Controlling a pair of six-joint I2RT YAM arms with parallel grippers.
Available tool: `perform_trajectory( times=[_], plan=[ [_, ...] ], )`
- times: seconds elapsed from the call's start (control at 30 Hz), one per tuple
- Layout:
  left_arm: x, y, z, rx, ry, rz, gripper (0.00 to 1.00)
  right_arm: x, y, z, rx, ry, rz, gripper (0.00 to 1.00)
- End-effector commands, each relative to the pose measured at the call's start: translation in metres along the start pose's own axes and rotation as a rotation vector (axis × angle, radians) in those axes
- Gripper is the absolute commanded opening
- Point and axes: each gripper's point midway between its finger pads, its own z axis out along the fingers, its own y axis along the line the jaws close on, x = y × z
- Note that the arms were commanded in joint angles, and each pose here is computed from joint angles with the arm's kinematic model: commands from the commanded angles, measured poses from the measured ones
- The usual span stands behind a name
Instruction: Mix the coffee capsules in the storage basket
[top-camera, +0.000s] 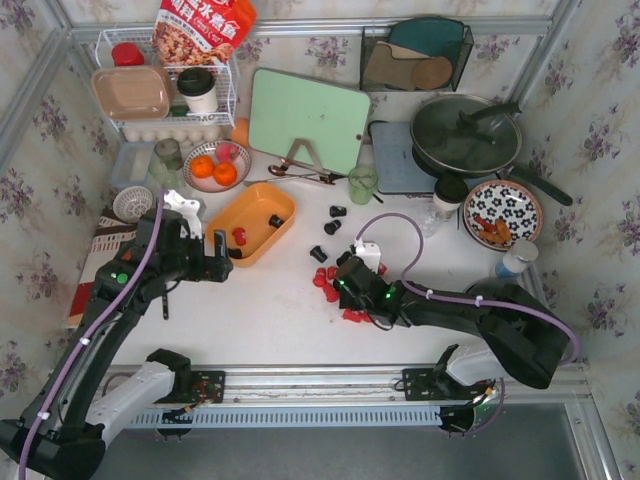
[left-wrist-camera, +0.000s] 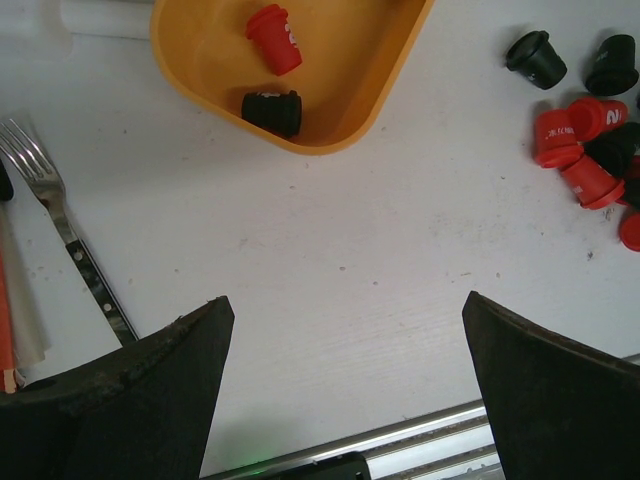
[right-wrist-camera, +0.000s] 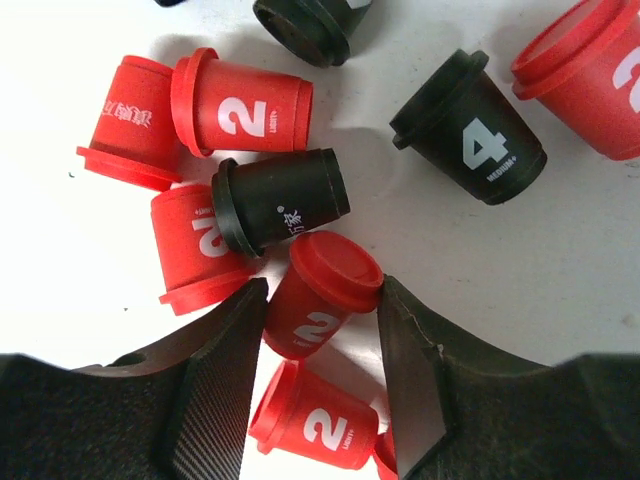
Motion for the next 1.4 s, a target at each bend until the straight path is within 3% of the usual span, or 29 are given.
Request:
perform_trajectory(
  times=[0.0, 0.4, 0.53, 0.73, 0.93, 1.2, 1.37],
  plan=[
    [-0.003, -0.003, 0.0, 0.016, -0.01, 0.004, 0.99, -0.005, 0.006, 0.004, -0.007, -0.015, 0.029, 0.5],
    [-0.004, -0.003, -0.002, 0.021, -0.021, 0.002, 0.99, -0.041, 0.027, -0.012, -0.049, -0.076, 0.018, 0.34],
    [-0.005, -0.004, -0.004, 0.024, -0.03, 0.003, 0.99, -0.074, 0.048, -0.023, -0.095, -0.142, -0.029, 0.34],
    [-0.006, -0.004, -0.006, 0.024, -0.037, 0.001, 0.99, -0.145, 0.115, -0.025, -0.23, -0.283, -0.143, 0.35],
    [-0.007, 0.0, -0.01, 0.009, -0.056, -0.001, 0.99, -0.194, 0.191, 0.012, -0.333, -0.366, -0.254, 0.35],
    [-0.008, 0.001, -0.013, 0.006, -0.071, -0.004, 0.99, -0.19, 0.236, 0.086, -0.359, -0.343, -0.294, 0.35],
    [-0.009, -0.001, -0.013, 0.015, -0.075, -0.004, 0.99, -0.186, 0.242, 0.101, -0.355, -0.327, -0.295, 0.49]
  ],
)
